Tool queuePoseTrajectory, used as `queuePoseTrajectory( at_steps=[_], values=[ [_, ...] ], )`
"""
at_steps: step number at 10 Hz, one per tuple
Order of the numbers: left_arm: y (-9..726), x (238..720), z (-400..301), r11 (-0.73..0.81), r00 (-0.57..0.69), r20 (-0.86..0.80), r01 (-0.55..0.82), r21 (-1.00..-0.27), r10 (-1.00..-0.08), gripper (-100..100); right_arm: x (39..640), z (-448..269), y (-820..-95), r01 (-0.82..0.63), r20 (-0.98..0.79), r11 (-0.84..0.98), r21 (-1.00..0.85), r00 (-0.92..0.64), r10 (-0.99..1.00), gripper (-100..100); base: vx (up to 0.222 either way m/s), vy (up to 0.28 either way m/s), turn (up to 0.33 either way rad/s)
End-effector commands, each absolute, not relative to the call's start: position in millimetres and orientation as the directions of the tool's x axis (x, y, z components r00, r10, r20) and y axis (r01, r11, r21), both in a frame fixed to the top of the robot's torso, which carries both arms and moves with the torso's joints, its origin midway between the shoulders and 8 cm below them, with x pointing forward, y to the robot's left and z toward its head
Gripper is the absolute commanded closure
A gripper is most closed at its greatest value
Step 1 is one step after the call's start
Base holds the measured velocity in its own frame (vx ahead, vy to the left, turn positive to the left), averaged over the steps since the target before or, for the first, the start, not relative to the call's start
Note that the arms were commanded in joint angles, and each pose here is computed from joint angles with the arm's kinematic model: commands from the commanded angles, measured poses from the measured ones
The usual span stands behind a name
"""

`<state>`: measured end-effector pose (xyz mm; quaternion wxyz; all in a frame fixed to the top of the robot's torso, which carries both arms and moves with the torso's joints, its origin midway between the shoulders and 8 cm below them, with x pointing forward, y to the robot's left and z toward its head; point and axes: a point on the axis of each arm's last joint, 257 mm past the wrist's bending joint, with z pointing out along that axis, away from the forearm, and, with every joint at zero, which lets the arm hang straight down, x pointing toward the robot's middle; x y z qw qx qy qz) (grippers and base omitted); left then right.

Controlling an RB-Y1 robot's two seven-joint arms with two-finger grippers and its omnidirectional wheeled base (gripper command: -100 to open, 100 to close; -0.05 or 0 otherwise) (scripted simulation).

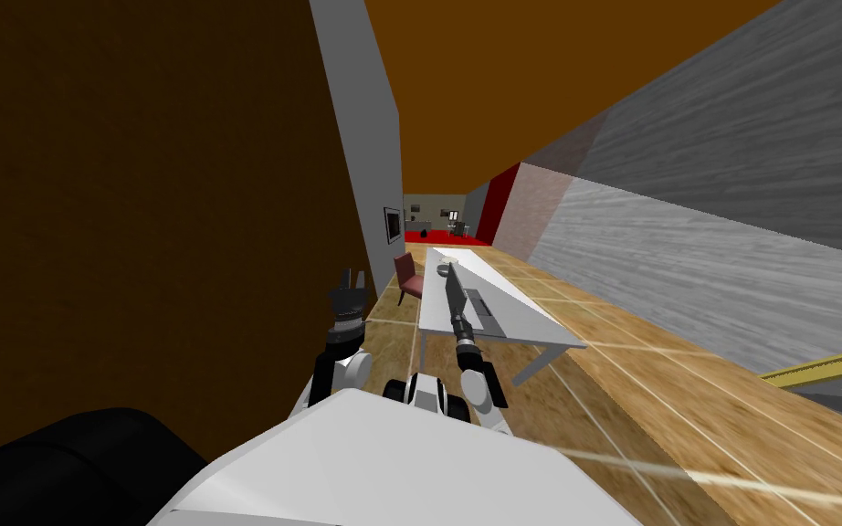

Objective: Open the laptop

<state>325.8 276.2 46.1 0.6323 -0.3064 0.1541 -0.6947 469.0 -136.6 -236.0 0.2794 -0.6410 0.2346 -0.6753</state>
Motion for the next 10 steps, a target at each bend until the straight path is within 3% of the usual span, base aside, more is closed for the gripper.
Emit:
queuePoseTrajectory(
  at_steps=[1,10],
  values=[
    [276.2,325.8,46.1,-0.153,-0.013,0.231,0.784,-0.601,-0.973,0,460.0,-238.3,-116.6,0.084,0.734,-0.732,-0.676,-0.018,-0.679,100,-0.021,-0.082,-0.047],
    [276.2,325.8,46.1,-0.153,-0.013,0.231,0.784,-0.602,-0.973,0,443.2,-235.6,-129.3,0.053,0.457,-0.457,-0.888,-0.011,-0.890,100,0.040,-0.048,0.020]
  ],
)
